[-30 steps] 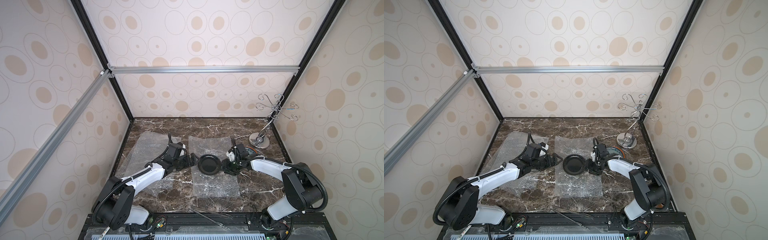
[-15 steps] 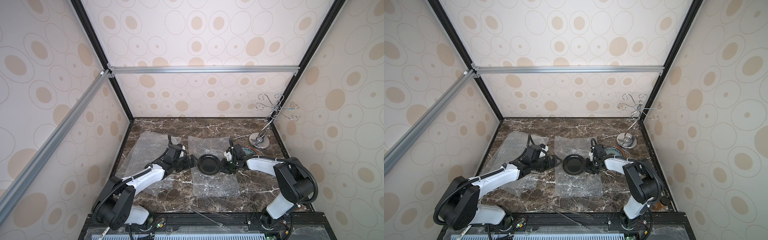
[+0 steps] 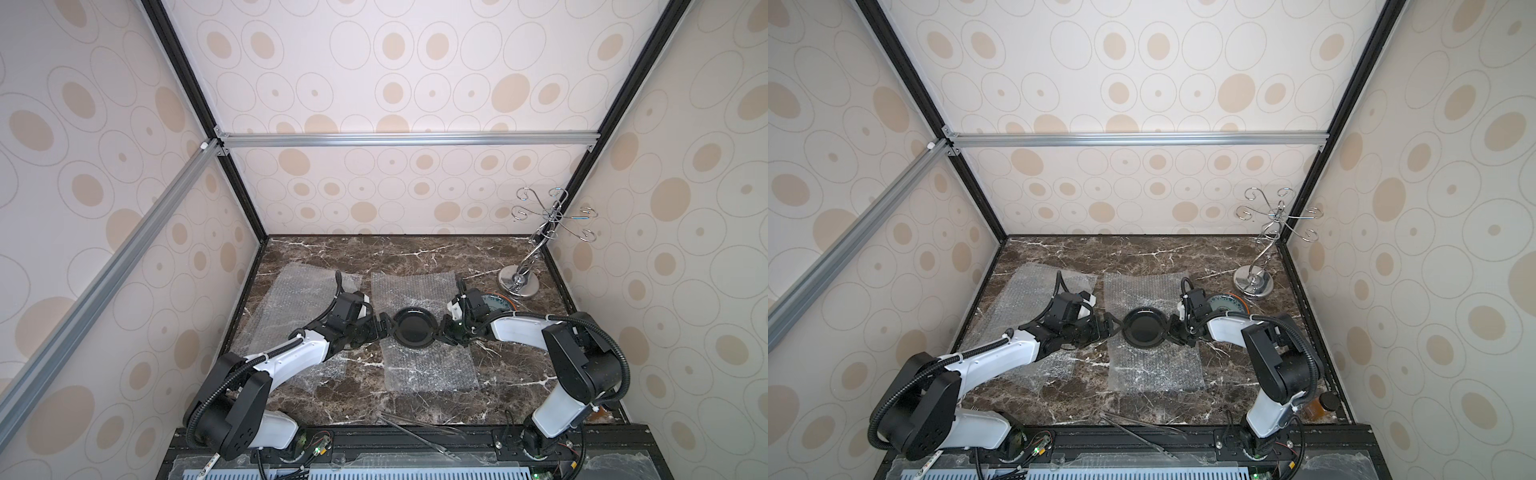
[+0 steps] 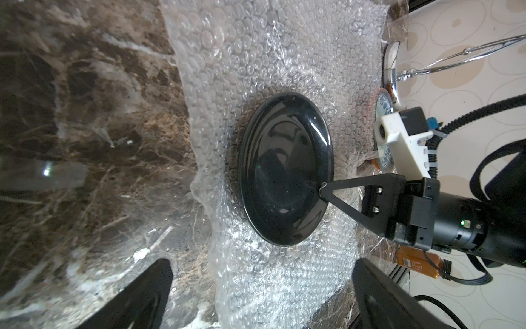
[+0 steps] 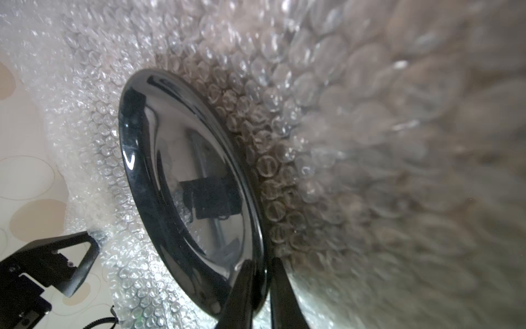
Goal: Unpack dinner plates from bubble wrap
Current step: Pick up the plate from the bubble wrap.
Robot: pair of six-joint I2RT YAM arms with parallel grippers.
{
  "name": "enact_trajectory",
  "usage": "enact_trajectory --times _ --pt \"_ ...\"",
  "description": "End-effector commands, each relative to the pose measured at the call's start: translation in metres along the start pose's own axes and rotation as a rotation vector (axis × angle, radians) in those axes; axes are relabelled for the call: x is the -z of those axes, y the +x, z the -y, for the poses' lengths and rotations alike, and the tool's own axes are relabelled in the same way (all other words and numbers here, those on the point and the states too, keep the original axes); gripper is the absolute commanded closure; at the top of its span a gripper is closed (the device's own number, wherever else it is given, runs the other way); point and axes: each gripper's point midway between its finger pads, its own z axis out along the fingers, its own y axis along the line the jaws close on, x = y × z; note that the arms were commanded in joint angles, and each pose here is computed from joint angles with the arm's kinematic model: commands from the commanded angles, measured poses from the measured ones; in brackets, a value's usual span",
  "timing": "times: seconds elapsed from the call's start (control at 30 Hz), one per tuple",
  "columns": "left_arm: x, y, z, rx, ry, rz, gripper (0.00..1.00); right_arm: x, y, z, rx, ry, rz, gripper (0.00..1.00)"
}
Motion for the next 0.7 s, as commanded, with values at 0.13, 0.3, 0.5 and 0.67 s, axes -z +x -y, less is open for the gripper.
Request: enact_trajectory --times 0.13,0.3,0.5,0.67 --pt "0.002 -0.005 0.002 0.001 0.018 0.016 0.0 0.017 -0.002 -0.014 -0.008 -0.038 0.05 0.89" --pt "0.001 -0.003 0.0 0.002 0.013 0.013 0.0 0.024 -0.002 -0.017 -0.026 -0.055 0.077 0.9" --pt "0.002 0.0 -0.003 0.005 0.011 0.011 0.0 0.033 -0.003 -0.019 -0.048 -0.084 0.108 0.91" --pt "0.001 0.0 -0.003 0.004 0.009 0.009 0.0 0.049 -0.008 -0.021 -0.063 -0.111 0.141 0.92"
